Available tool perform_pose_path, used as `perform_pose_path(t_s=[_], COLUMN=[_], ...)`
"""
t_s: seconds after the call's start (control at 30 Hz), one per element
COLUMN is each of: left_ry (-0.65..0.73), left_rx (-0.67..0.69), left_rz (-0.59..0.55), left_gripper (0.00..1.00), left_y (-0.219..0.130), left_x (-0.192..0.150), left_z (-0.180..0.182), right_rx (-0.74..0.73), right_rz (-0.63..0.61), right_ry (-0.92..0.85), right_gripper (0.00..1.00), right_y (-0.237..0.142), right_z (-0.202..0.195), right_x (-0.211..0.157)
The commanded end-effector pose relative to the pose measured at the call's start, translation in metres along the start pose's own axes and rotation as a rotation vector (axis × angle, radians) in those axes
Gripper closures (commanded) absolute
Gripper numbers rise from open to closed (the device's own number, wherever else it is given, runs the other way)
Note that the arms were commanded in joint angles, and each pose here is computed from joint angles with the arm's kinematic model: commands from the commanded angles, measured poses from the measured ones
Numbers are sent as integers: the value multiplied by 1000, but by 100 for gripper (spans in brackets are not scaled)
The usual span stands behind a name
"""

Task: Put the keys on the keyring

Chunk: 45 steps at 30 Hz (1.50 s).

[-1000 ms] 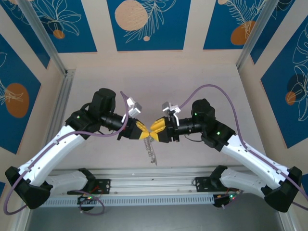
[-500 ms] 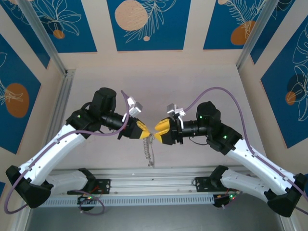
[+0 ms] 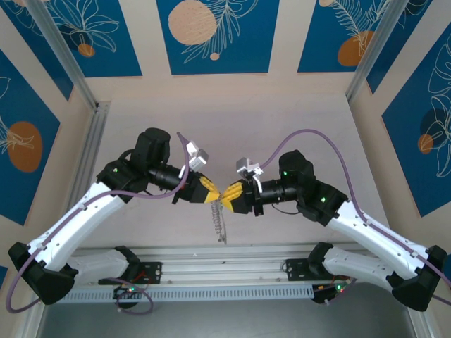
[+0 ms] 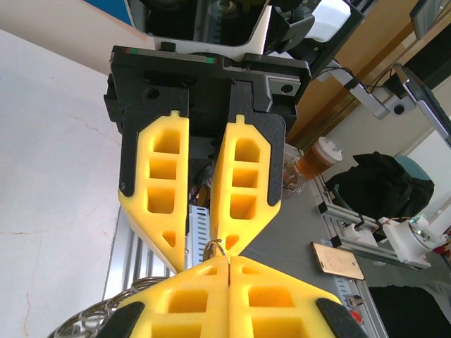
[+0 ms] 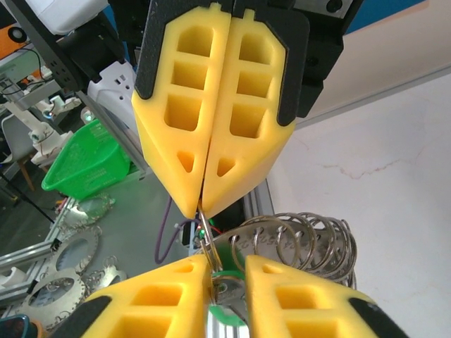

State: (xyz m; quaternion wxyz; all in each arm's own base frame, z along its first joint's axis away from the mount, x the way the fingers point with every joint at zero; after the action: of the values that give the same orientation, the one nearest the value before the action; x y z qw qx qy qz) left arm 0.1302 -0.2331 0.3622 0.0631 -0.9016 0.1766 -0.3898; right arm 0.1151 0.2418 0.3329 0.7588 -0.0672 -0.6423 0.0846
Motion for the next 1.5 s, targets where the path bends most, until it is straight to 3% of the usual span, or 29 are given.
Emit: perform_pose_path(t_s=[0.0, 0.23, 0.67, 1.47], left_ry=[50, 51, 43, 42], left_rx=[-55, -49, -39, -43], left_rz=[-10, -17, -21, -20], left_gripper=[100, 100, 100, 100], left_y=[-2, -4, -4, -5], left_x=[7, 8, 8, 8], left_z=[-17, -16, -14, -14], right_rx=[11, -6, -186, -270], right_rz=[25, 31, 11, -47], right_ry=[0, -6, -90, -185], right_gripper=[86, 100, 100, 100], right_y=[2, 1, -16, -19], right_z=[2, 1, -2, -4], right_x=[-5, -6, -2, 9])
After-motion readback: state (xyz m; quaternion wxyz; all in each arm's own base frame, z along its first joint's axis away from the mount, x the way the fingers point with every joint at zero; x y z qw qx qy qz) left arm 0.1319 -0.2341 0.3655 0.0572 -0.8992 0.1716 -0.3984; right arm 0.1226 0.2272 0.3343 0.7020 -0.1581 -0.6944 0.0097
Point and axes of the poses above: each hand's point on the last joint's axis, 136 mm out from that joint toward the fingers, its own y axis out along the fingers, its own z axis along the line the jaws close on, x = y × z, the point moved 6 cm from there along -y, back along the fingers, and after that the axes turned 13 degrees about -y, right-handed, at the moved point
